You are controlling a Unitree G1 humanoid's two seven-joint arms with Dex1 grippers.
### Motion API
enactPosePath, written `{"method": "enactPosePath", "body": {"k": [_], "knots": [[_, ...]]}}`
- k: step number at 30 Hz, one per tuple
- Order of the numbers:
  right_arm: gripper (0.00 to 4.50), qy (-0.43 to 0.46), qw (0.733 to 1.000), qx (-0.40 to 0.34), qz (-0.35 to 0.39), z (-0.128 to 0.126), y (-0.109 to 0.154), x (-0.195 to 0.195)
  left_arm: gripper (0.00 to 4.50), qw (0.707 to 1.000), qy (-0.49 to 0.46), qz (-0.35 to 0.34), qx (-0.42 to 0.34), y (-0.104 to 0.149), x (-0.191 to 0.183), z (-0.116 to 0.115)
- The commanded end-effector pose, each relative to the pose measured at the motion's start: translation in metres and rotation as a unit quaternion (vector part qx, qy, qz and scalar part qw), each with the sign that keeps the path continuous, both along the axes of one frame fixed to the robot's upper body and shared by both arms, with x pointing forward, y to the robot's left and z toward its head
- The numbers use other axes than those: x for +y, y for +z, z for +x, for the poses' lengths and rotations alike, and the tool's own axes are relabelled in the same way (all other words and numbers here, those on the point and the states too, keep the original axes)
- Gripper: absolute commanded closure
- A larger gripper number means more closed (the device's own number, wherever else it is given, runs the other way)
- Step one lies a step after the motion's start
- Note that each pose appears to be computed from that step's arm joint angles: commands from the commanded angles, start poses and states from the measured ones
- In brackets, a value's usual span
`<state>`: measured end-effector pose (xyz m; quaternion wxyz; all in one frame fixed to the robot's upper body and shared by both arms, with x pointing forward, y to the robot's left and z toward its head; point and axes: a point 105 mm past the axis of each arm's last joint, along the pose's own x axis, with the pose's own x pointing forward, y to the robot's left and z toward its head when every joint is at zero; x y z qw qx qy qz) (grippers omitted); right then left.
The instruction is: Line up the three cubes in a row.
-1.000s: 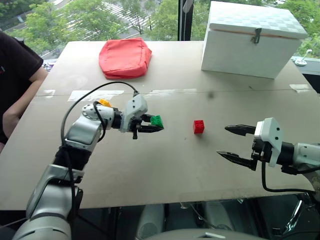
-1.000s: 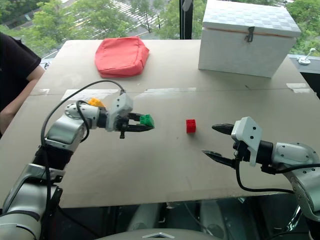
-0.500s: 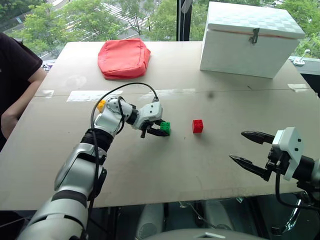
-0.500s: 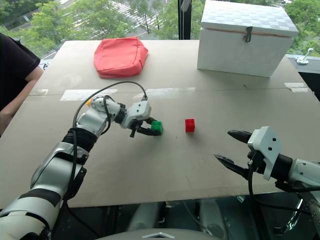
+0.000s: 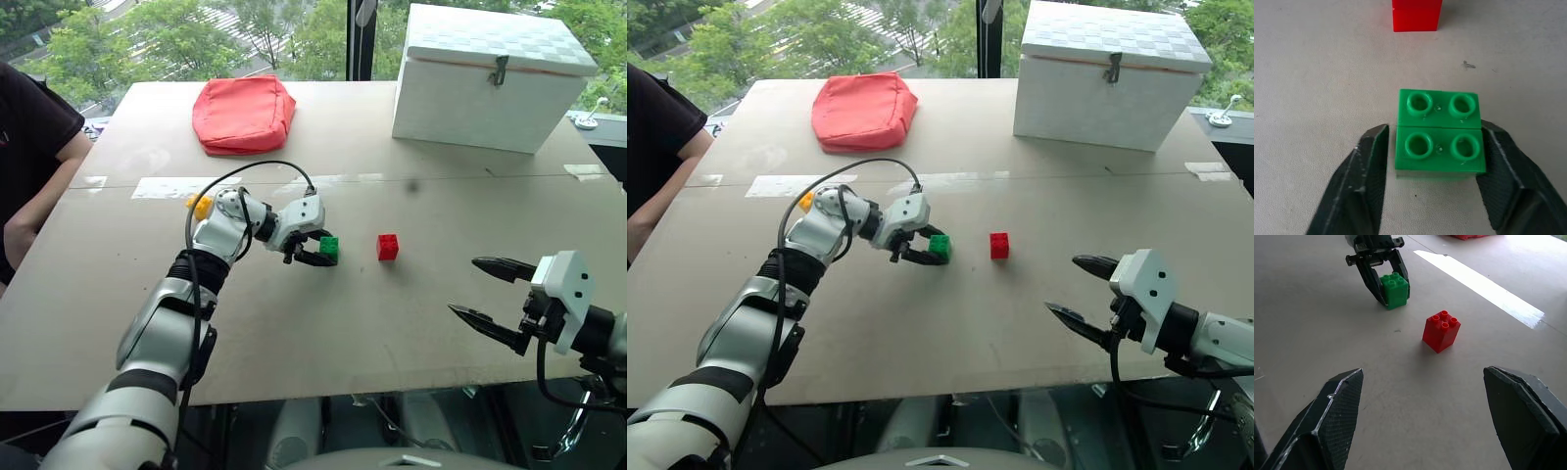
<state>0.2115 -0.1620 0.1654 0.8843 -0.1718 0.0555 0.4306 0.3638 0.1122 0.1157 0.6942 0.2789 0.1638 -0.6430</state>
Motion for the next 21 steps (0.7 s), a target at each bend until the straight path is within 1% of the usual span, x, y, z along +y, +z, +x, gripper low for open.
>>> {"method": "enactPosePath", "body": {"k": [1,5,8,11,13,14,15,16,18,19,21], "knots": [[0.45,0.009,1.0,-0.015,-0.004,-0.001,0.006,0.002,0.02,1.0,-0.001,-0.02,-0.022,0.018,0.001,0.0],[0.45,0.017,1.0,-0.015,-0.007,0.001,0.005,0.003,0.02,0.997,0.038,-0.057,-0.033,0.038,0.025,-0.003],[0.45,0.026,0.999,-0.021,-0.002,0.004,0.008,0.005,0.02,0.991,0.09,-0.089,-0.031,0.055,0.049,-0.01],[0.45,0.038,0.999,-0.031,0.009,0.008,0.011,0.009,0.02,0.971,0.197,-0.131,-0.04,0.07,0.086,-0.011],[0.45,0.042,0.998,-0.035,0.013,0.011,0.012,0.01,0.02,0.958,0.24,-0.155,-0.041,0.076,0.099,-0.013],[0.45,0.047,0.998,-0.038,0.016,0.013,0.013,0.012,0.02,0.941,0.286,-0.174,-0.059,0.082,0.112,-0.01],[0.45,0.052,0.998,-0.04,0.02,0.016,0.013,0.014,0.02,0.917,0.347,-0.179,-0.079,0.083,0.13,-0.004],[0.45,0.058,0.997,-0.042,0.023,0.018,0.014,0.016,0.02,0.891,0.407,-0.175,-0.101,0.083,0.148,0.001],[0.45,0.068,0.996,-0.043,0.025,0.02,0.015,0.019,0.02,0.846,0.491,-0.157,-0.136,0.082,0.175,0.009],[0.45,0.072,0.996,-0.044,0.025,0.021,0.015,0.02,0.02,0.833,0.513,-0.148,-0.142,0.08,0.183,0.01],[0.45,0.08,0.995,-0.046,0.025,0.025,0.016,0.022,0.02,0.819,0.536,-0.134,-0.156,0.078,0.194,0.014]]}}
